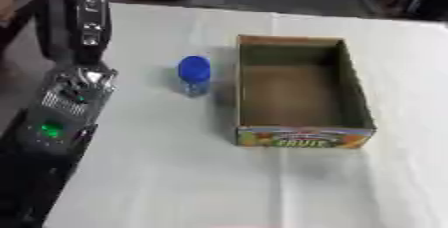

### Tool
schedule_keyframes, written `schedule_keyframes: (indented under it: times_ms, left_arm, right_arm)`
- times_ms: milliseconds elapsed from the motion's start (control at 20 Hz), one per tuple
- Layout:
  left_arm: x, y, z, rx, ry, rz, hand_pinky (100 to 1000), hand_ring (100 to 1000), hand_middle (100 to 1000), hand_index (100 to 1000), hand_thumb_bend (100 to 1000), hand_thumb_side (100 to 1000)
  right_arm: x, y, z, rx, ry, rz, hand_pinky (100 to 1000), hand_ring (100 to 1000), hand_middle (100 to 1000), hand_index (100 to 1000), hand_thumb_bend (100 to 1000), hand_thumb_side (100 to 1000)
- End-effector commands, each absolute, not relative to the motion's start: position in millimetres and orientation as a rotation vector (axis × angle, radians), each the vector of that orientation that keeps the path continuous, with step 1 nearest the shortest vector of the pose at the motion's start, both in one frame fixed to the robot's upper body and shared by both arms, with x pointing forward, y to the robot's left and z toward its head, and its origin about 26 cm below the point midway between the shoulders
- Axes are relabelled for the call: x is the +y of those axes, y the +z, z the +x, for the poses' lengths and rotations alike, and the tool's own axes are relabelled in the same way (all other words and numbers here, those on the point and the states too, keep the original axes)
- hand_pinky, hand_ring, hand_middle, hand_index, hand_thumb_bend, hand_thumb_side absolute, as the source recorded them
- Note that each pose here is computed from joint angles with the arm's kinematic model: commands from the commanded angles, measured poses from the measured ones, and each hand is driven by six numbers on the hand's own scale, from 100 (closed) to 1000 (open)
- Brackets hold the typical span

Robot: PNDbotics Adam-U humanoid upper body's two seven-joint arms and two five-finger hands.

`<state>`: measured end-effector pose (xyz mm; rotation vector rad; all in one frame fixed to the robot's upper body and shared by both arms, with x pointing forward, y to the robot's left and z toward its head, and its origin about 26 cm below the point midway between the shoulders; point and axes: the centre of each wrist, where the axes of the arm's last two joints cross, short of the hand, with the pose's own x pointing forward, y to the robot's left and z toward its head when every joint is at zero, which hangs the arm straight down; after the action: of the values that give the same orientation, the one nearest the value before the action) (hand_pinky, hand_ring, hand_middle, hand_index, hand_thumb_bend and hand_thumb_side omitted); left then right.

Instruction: Pick up objects on the table and place them in the box.

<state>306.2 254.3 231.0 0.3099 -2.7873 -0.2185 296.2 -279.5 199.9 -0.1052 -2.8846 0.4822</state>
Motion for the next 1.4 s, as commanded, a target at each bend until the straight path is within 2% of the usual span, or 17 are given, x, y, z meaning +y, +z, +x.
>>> schedule_keyframes:
  times_ms: [50,700,750,800,850,950,1000,1100,1250,1400]
  left_arm:
    - [253.3,239.9,304.4,-2.82,-0.23,0.316,913,753,929,860,419,797]
    - [253.3,240.2,304.4,-2.802,-0.254,0.328,909,751,933,861,413,798]
    - [254.0,241.3,304.4,-2.791,-0.272,0.342,864,747,923,862,373,783]
    - [256.9,244.6,304.3,-2.775,-0.32,0.384,812,737,893,863,410,798]
    - [259.8,248.4,304.2,-2.758,-0.366,0.433,760,726,867,864,406,800]
    - [268.2,257.2,303.2,-2.691,-0.509,0.575,730,721,864,866,400,801]
    - [271.9,260.1,302.5,-2.644,-0.583,0.64,680,704,863,867,394,800]
    - [278.9,262.8,302.2,-2.548,-0.701,0.736,664,703,873,868,389,803]
    - [292.1,265.1,306.6,-2.409,-0.842,0.841,684,709,878,873,385,814]
    - [307.4,266.8,316.5,-2.263,-0.995,0.933,764,729,883,886,379,831]
  right_arm:
    - [-281.8,207.8,294.1,-2.905,0.511,-0.111,203,485,484,579,128,923]
    - [-283.6,206.4,293.6,-2.889,0.497,-0.13,203,487,487,582,127,924]
    - [-284.8,206.5,293.4,-2.885,0.486,-0.142,205,486,487,583,100,946]
    - [-287.1,207.0,293.2,-2.881,0.467,-0.158,207,486,488,583,125,922]
    - [-289.2,207.8,293.0,-2.879,0.451,-0.174,209,486,488,583,125,921]
    - [-293.2,208.7,292.4,-2.874,0.421,-0.204,210,486,488,583,124,921]
    - [-294.5,208.8,292.2,-2.87,0.409,-0.214,209,486,488,583,100,923]
    - [-295.5,207.9,291.7,-2.858,0.398,-0.226,206,486,487,582,125,919]
    - [-294.3,206.0,291.5,-2.837,0.404,-0.227,202,486,486,582,126,919]
    - [-292.2,204.3,291.5,-2.82,0.425,-0.218,200,486,485,581,128,918]
